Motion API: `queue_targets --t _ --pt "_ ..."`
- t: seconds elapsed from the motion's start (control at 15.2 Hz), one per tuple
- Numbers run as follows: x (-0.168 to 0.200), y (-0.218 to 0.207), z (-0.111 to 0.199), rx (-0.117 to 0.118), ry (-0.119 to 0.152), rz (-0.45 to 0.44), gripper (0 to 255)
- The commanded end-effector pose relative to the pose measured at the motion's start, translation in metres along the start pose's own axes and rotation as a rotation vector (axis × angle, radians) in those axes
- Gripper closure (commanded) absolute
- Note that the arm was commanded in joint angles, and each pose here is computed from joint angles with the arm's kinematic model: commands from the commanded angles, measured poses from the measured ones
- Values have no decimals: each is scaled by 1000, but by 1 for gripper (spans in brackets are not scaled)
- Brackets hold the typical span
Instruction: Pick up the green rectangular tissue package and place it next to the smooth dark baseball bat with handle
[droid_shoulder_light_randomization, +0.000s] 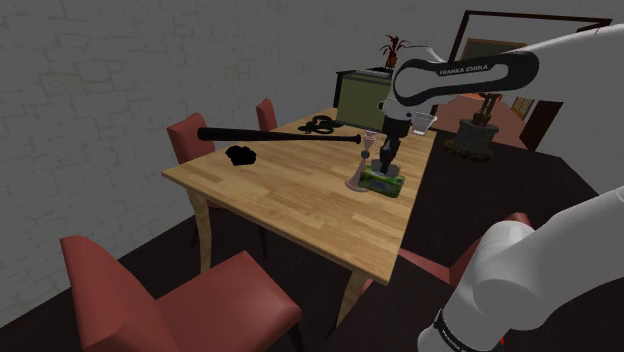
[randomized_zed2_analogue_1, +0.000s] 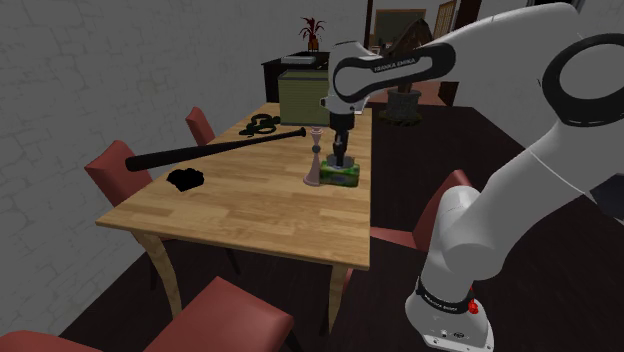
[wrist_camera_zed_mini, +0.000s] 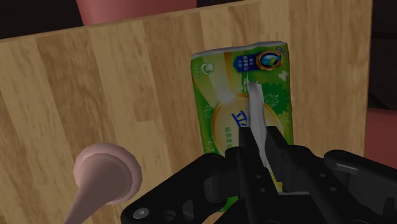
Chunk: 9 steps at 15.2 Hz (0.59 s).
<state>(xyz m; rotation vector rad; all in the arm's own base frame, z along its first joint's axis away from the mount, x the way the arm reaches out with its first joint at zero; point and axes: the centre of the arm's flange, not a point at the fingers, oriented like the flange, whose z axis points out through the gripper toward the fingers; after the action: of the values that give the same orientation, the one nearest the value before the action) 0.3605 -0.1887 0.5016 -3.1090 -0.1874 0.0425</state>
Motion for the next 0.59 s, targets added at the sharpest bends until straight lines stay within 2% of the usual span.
queue_targets --t 0.0,0.26,0.53 --pt "-1 0 -11 0 0 0 255" --pt "-1 0 -28 0 0 0 255" --pt "52 -1 -30 0 0 0 255"
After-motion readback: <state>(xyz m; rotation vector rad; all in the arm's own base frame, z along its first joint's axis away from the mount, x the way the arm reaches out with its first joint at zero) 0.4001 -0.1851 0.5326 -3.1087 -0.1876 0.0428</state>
